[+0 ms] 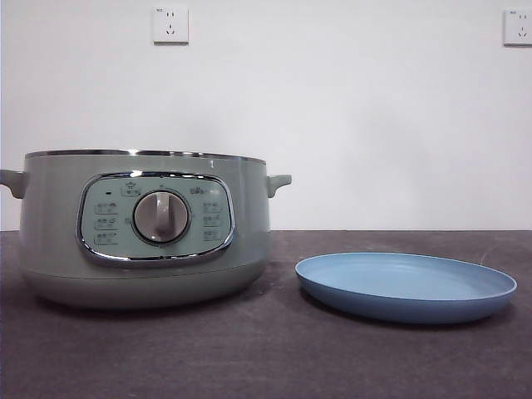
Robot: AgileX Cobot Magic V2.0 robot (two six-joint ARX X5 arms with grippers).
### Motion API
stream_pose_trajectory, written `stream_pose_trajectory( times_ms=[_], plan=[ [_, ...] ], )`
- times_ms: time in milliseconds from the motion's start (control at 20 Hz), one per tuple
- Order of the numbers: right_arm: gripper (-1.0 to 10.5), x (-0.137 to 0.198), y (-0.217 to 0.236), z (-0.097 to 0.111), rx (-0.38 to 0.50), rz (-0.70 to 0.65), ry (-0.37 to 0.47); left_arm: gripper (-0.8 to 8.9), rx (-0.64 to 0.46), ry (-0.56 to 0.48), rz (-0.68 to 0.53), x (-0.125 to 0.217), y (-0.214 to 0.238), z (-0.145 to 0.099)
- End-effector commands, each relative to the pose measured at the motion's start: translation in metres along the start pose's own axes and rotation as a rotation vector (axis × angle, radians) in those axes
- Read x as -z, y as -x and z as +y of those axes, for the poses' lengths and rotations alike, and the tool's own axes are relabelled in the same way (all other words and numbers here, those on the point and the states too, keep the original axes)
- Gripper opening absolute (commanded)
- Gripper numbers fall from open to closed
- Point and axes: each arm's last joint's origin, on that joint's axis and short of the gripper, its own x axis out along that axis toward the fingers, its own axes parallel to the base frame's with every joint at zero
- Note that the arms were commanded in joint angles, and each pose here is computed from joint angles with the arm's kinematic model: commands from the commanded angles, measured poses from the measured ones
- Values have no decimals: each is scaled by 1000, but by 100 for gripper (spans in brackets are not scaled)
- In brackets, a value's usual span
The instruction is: Take the potato out from the steamer,put the potato on the plate,close the lid
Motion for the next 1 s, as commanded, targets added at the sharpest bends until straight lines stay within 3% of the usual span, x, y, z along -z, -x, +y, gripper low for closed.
stream_pose_trajectory(
  times_ms=[50,400,600,800,1000],
  plan=[
    [-10,7,-21,1,-43,94,-12,-8,7,-1,27,5,10,0],
    [-10,44,-80,10,-71,356,20,-8,8,-1,27,5,10,0],
    [-10,100,-140,18,-63,595,49,-8,54,0,21,5,10,-2],
    [-10,153,-185,24,-61,672,53,-8,54,0,21,5,10,-2],
    [-10,198,-214,31,-154,672,22,-8,54,0,21,5,10,-2]
  ],
)
